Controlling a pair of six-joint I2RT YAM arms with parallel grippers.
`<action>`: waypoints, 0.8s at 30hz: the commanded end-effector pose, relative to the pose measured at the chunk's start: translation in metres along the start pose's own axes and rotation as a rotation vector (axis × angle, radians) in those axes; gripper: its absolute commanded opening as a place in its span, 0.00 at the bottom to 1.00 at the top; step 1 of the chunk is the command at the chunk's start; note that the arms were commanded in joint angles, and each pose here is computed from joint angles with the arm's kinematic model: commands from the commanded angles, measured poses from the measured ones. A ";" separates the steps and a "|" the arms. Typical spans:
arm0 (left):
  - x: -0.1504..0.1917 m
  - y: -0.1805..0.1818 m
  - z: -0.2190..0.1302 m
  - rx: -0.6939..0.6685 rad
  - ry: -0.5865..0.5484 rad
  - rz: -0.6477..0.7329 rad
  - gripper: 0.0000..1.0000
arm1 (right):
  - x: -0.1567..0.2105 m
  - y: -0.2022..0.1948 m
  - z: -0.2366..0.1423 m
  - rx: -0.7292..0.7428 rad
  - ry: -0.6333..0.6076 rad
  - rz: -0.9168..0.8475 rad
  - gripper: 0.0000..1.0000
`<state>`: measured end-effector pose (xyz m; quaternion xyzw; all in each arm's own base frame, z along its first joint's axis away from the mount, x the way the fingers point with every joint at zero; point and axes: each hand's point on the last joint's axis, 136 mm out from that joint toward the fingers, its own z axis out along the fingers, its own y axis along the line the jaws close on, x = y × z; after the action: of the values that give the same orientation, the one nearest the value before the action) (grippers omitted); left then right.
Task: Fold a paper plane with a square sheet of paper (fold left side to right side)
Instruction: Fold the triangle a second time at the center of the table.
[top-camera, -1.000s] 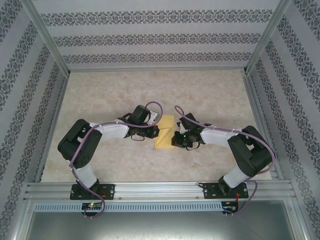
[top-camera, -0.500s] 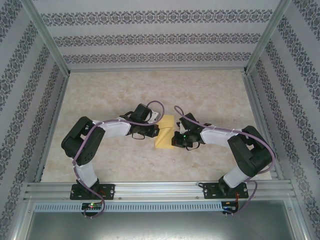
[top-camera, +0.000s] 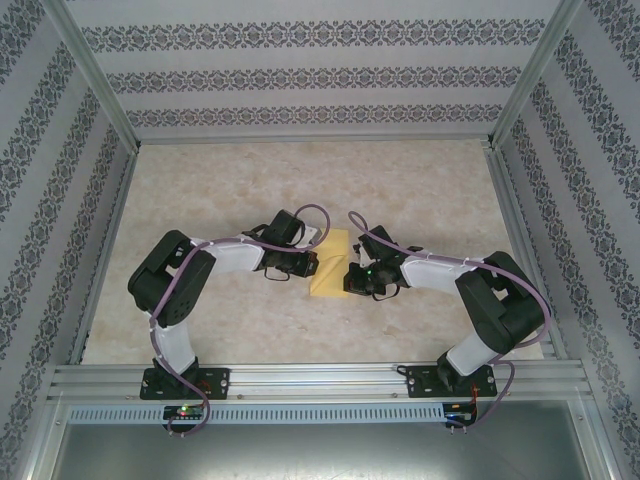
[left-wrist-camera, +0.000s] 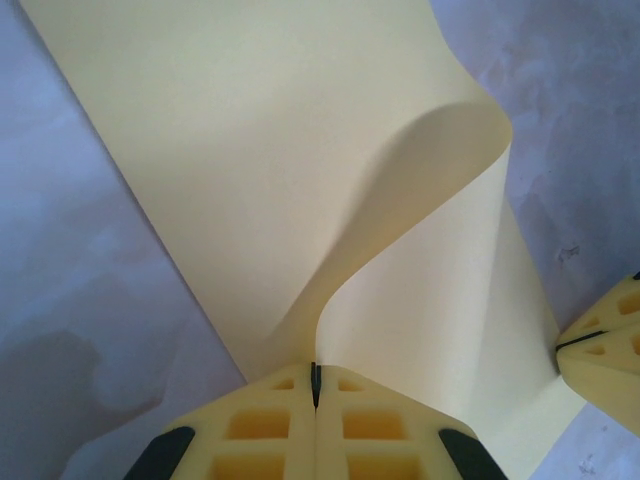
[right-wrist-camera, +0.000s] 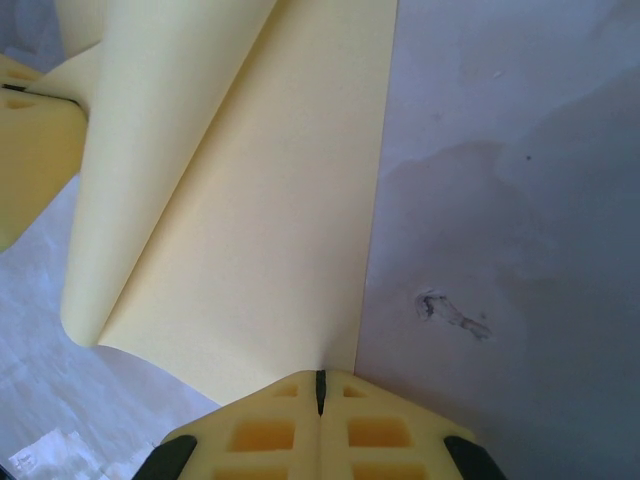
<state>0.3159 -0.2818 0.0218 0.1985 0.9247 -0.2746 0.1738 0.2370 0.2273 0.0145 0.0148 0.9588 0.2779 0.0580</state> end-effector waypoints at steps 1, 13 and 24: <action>-0.002 0.007 0.002 -0.004 0.008 0.000 0.01 | 0.014 -0.019 0.005 0.091 0.049 0.005 0.00; 0.000 0.009 0.007 -0.009 0.022 0.003 0.01 | 0.010 -0.013 0.002 0.069 0.036 -0.009 0.00; 0.005 0.010 0.007 -0.012 0.037 0.007 0.00 | -0.039 0.044 -0.036 -0.239 -0.177 -0.004 0.00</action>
<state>0.3189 -0.2835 0.0218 0.2000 0.9233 -0.2786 0.1731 0.2619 0.2329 0.0603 0.0232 0.9289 0.3473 0.1261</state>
